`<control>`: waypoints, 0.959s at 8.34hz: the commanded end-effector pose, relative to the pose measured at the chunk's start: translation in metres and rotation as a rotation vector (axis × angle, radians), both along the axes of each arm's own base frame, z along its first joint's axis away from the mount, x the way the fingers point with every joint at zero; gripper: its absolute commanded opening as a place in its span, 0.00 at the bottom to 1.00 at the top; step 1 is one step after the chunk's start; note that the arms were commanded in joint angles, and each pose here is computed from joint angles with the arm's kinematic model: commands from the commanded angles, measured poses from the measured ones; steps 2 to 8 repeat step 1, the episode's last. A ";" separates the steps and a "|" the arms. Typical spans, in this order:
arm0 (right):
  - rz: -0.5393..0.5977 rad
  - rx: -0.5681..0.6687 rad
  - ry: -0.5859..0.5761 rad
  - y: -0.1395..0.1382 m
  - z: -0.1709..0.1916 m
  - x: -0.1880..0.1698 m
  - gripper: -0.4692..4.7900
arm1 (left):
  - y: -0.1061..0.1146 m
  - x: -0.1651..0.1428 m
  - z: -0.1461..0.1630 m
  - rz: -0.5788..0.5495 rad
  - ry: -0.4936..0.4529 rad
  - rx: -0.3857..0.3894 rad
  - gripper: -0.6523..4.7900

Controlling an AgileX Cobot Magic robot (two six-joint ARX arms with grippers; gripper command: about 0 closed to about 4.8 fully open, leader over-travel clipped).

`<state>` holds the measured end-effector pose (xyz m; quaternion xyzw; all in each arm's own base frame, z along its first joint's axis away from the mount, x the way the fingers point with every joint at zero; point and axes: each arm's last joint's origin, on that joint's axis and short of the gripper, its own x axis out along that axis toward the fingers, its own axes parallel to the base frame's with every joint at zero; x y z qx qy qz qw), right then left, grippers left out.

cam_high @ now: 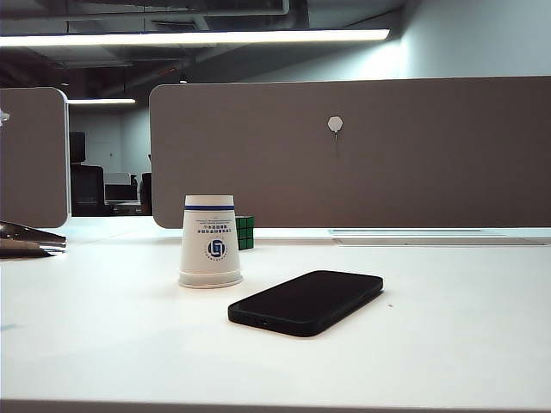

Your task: Carefully pick up the cup on the right and stack it on top of the cup on the left.

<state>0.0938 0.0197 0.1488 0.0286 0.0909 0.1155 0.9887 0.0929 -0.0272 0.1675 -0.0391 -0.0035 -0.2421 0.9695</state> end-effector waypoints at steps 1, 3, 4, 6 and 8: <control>-0.001 0.000 -0.001 0.000 0.000 0.000 0.09 | 0.000 0.000 0.002 -0.007 -0.015 0.000 0.11; -0.001 0.000 -0.001 0.000 0.000 0.000 0.09 | 0.000 0.000 0.002 -0.007 -0.015 0.000 0.11; -0.001 0.000 -0.001 0.000 0.000 0.000 0.09 | 0.000 0.000 0.002 -0.007 -0.015 0.000 0.11; -0.001 0.000 -0.001 0.000 0.000 0.000 0.09 | 0.000 0.000 0.002 -0.007 -0.015 0.000 0.11; -0.001 0.000 -0.001 0.000 0.000 0.000 0.09 | 0.000 0.000 0.002 -0.007 -0.015 0.000 0.11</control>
